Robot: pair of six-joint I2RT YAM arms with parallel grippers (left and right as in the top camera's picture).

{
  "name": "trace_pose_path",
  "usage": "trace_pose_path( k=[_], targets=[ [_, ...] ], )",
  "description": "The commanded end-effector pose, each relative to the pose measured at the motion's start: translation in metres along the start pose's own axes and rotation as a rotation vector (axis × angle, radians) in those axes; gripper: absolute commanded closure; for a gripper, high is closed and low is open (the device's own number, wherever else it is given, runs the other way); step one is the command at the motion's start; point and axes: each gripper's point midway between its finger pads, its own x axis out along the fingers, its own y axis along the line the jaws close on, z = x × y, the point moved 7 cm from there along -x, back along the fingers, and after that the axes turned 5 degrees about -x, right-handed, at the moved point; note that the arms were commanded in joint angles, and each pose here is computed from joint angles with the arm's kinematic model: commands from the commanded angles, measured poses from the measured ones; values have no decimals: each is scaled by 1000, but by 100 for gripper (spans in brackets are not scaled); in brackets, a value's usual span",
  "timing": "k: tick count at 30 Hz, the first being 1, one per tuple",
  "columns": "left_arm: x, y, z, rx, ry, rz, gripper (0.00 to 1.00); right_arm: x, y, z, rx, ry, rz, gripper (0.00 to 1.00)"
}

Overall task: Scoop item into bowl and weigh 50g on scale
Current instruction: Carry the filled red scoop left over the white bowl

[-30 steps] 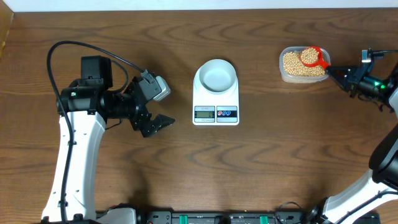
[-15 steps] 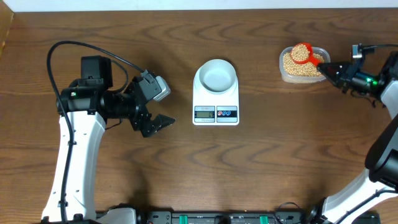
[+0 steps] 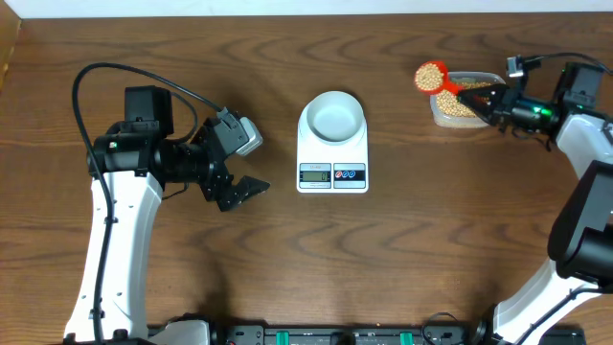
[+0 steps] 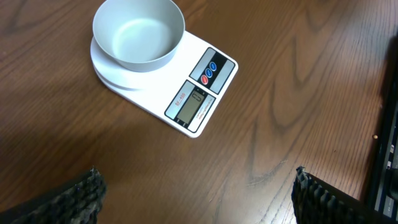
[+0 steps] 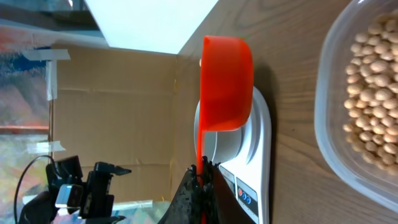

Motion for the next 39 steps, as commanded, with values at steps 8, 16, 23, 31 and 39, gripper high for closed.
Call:
trace_pose_path(
  k=[8,16,23,31,39],
  targets=[
    [-4,0,4,13,-17,4,2,38,16,-11,2,97,72,99],
    [-4,0,4,13,-17,4,2,68,29,-21,-25,163,101,99],
    [-4,0,4,13,-17,4,2,94,41,-31,-65,218,124,99],
    [-4,0,4,13,-17,4,2,113,47,-43,-171,251,127,99],
    [-4,0,4,13,-17,4,2,121,49,-49,-304,263,144,99]
  ],
)
